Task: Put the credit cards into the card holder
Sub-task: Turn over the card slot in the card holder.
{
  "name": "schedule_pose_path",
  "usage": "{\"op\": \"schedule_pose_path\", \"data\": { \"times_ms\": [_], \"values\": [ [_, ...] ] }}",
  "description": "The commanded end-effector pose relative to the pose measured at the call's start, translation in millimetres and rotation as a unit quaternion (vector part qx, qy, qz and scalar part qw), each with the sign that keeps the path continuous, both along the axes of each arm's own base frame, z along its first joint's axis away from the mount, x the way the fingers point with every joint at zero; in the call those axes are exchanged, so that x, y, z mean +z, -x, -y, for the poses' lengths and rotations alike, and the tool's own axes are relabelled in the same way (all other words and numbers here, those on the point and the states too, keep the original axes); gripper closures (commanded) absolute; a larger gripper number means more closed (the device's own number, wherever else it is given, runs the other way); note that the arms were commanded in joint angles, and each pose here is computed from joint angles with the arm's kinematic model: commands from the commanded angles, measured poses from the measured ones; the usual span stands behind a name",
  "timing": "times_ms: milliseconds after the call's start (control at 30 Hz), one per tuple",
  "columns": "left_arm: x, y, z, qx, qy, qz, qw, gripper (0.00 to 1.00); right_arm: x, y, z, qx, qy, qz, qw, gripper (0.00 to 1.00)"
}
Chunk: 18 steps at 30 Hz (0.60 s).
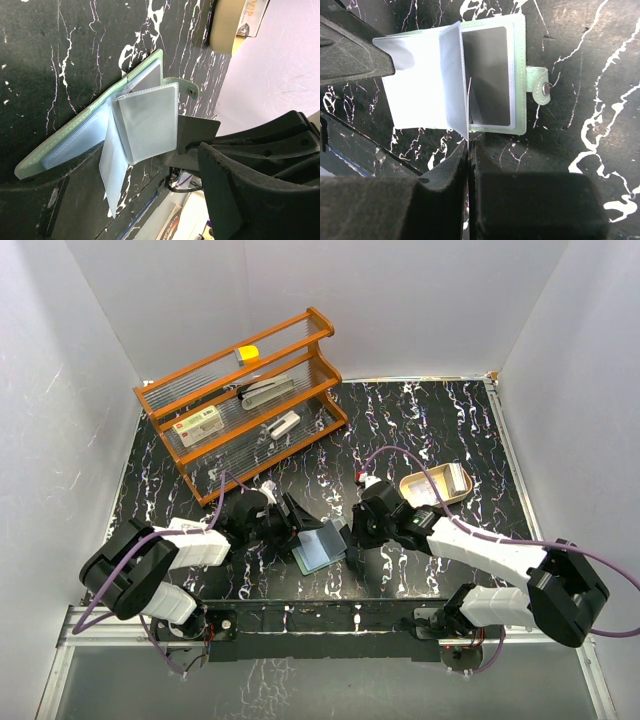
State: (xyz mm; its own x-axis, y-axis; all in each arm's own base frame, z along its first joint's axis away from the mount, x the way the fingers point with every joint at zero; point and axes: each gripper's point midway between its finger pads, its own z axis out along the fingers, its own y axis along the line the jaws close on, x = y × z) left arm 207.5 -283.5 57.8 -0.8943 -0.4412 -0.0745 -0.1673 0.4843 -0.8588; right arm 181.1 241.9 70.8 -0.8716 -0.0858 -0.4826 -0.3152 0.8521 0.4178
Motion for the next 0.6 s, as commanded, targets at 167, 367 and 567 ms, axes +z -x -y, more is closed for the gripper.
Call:
{"op": "schedule_pose_path", "data": {
  "times_ms": [167,367,567],
  "values": [
    [33.4,-15.3,21.0,-0.013,0.036,0.038,0.999,0.34,46.0,-20.5,0.9,-0.013,0.000,0.061,0.998,1.00],
    [33.9,-17.7,37.5,-0.028,0.041,0.039,0.998,0.34,70.2,-26.2,4.4,-0.027,-0.012,0.091,0.995,1.00],
    [22.1,-13.1,44.1,-0.032,0.036,0.028,0.998,0.35,80.7,-23.0,-0.9,-0.013,-0.052,0.115,0.992,1.00]
  ]
}}
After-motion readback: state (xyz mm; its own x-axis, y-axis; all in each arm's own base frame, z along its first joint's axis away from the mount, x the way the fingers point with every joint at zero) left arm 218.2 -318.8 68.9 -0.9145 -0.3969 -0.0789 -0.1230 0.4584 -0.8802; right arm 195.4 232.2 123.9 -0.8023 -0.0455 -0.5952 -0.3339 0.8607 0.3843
